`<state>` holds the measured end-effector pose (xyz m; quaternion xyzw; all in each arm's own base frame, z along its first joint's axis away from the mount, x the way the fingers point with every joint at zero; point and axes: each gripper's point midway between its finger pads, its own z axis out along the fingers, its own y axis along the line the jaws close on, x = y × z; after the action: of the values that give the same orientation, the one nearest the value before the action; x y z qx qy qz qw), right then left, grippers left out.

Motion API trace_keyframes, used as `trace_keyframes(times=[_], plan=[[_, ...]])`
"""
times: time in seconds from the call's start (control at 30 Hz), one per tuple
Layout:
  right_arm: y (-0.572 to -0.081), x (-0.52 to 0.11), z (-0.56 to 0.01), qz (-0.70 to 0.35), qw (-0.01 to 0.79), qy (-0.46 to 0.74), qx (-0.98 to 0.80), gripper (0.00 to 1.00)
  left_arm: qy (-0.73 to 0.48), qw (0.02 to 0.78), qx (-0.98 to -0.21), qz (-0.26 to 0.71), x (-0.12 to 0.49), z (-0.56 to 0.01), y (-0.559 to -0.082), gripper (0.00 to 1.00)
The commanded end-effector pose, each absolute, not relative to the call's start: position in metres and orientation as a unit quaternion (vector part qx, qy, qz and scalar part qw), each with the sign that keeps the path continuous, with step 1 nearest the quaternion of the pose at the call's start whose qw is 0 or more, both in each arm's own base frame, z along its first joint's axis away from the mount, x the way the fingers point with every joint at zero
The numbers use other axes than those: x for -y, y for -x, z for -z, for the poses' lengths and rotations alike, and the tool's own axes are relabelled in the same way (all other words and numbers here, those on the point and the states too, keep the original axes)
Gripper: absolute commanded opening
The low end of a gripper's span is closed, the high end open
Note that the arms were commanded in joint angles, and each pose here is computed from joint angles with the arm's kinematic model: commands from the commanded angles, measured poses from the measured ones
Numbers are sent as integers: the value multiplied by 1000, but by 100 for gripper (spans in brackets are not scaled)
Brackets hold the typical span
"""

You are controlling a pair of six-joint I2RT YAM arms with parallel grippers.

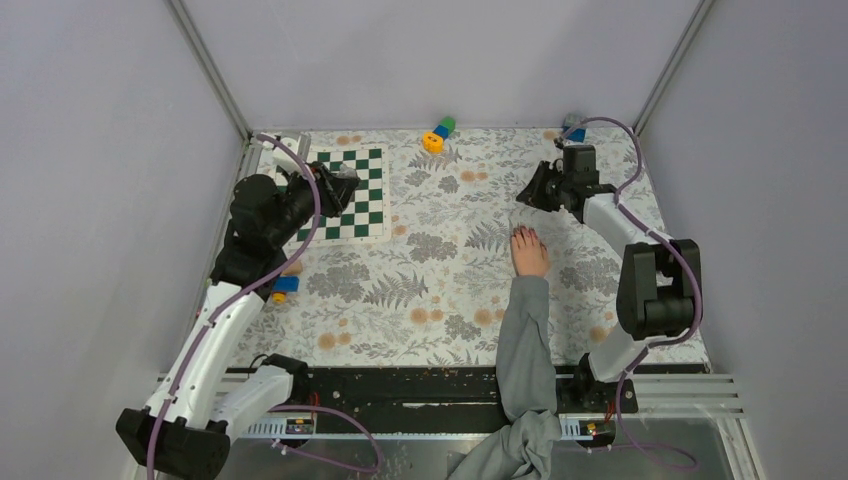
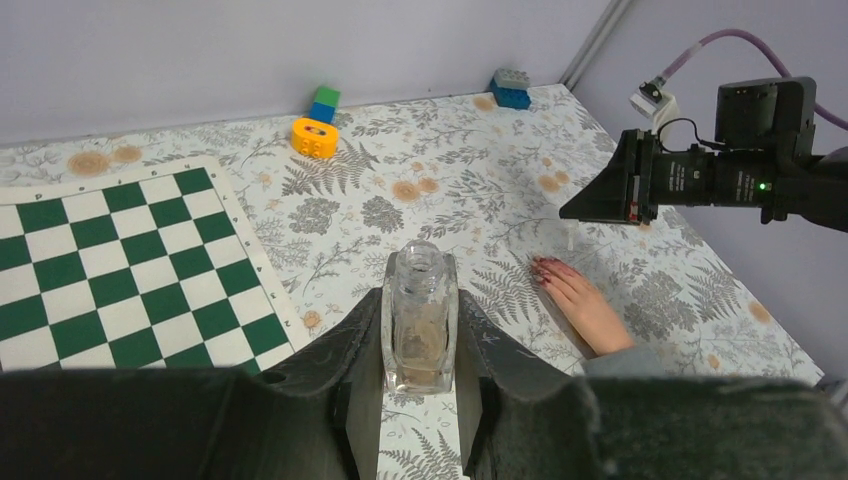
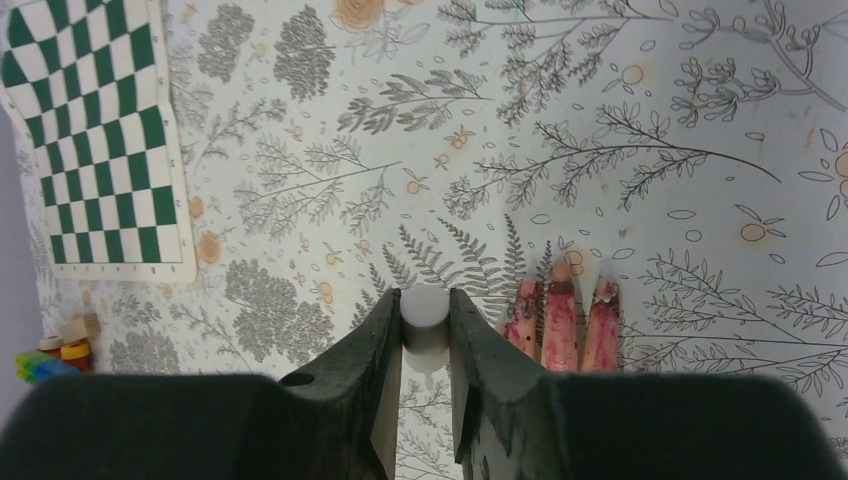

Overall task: Paint the nails
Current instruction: Paint the nail polish on the nail.

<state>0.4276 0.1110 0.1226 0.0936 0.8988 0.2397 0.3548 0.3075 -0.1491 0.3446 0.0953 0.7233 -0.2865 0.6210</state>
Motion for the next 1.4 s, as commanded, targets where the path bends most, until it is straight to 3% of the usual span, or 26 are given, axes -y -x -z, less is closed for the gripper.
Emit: trace_keyframes(times=[0.0,0.47,1.37], plan=[[-439,-111,-119,-232,354,-80,-902,0,-68,652,-700,284,144,-372,-320,0],[-459,-106,-89,-205,335,-91,-915,0,-73,637,-715,280,150,-365,-338,0],[-460,-93,-53,-161,288,-127,-936,0,-56,631,-723,275,143,-359,-329,0]])
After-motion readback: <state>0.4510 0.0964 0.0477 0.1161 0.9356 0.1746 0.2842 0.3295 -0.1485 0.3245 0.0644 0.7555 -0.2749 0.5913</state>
